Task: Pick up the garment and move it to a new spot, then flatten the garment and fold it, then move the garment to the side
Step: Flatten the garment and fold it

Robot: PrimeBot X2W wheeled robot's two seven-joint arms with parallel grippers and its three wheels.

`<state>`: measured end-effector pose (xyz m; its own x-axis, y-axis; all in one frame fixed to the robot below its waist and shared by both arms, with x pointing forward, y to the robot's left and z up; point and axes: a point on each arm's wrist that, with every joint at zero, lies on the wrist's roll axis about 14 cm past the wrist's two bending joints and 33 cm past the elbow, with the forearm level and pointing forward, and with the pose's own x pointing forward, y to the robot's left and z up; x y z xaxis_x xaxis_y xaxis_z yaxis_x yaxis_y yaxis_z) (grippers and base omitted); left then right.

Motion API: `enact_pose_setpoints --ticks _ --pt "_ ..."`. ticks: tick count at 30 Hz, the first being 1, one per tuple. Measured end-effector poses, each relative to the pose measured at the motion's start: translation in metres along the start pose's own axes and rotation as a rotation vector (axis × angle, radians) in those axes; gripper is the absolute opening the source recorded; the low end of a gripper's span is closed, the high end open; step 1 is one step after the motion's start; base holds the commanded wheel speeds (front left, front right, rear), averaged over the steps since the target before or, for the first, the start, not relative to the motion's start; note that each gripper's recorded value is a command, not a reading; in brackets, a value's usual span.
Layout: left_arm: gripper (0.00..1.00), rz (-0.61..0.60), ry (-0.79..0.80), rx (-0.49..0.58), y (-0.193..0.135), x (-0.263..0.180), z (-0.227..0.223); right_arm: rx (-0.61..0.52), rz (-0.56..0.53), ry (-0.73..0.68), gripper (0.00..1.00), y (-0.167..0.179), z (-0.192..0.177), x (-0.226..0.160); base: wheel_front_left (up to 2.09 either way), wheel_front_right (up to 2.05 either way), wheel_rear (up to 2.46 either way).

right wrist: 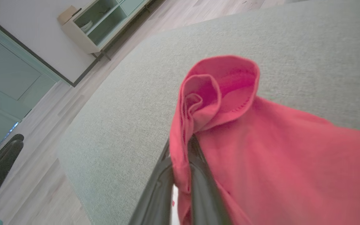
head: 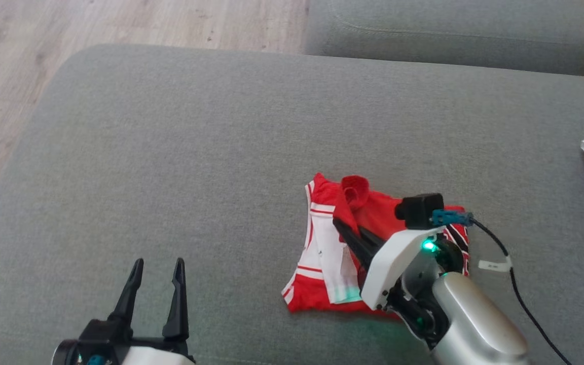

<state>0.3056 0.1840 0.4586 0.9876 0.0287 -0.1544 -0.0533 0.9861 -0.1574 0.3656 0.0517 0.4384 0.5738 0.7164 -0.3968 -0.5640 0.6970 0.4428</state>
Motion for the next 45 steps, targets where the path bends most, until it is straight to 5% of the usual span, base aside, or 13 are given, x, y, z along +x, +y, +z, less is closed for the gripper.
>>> enact_pose_setpoints --ticks 2,3,4,5,15,26,45 --pt "1.0 0.007 0.004 -0.004 0.001 -0.001 -0.001 0.004 0.01 0.01 0.0 0.002 -0.004 0.003 0.0 0.0 0.0" --pt "1.0 0.009 0.005 -0.006 0.001 0.0 -0.002 0.008 0.019 0.016 0.32 0.004 -0.005 0.005 0.0 0.0 0.0" --pt "1.0 0.009 0.006 -0.008 0.0 0.0 -0.002 0.015 0.031 0.015 0.47 0.008 -0.005 0.006 0.0 0.0 0.0" --pt "1.0 0.008 0.007 -0.01 0.0 0.0 -0.003 0.023 0.042 0.011 1.0 0.01 -0.005 0.007 0.0 0.0 0.0" --pt "1.0 -0.033 0.006 -0.018 -0.015 0.008 -0.004 -0.008 0.063 -0.117 1.0 0.016 0.03 0.006 0.0 0.0 0.0" --pt "1.0 -0.086 0.012 -0.018 -0.03 0.017 -0.005 -0.184 -0.218 -0.379 1.0 -0.059 0.09 -0.037 0.0 0.0 0.0" --pt "1.0 -0.142 0.002 -0.013 -0.047 0.018 -0.004 -0.105 -0.488 -0.45 1.0 -0.099 0.018 -0.135 0.0 0.0 0.0"
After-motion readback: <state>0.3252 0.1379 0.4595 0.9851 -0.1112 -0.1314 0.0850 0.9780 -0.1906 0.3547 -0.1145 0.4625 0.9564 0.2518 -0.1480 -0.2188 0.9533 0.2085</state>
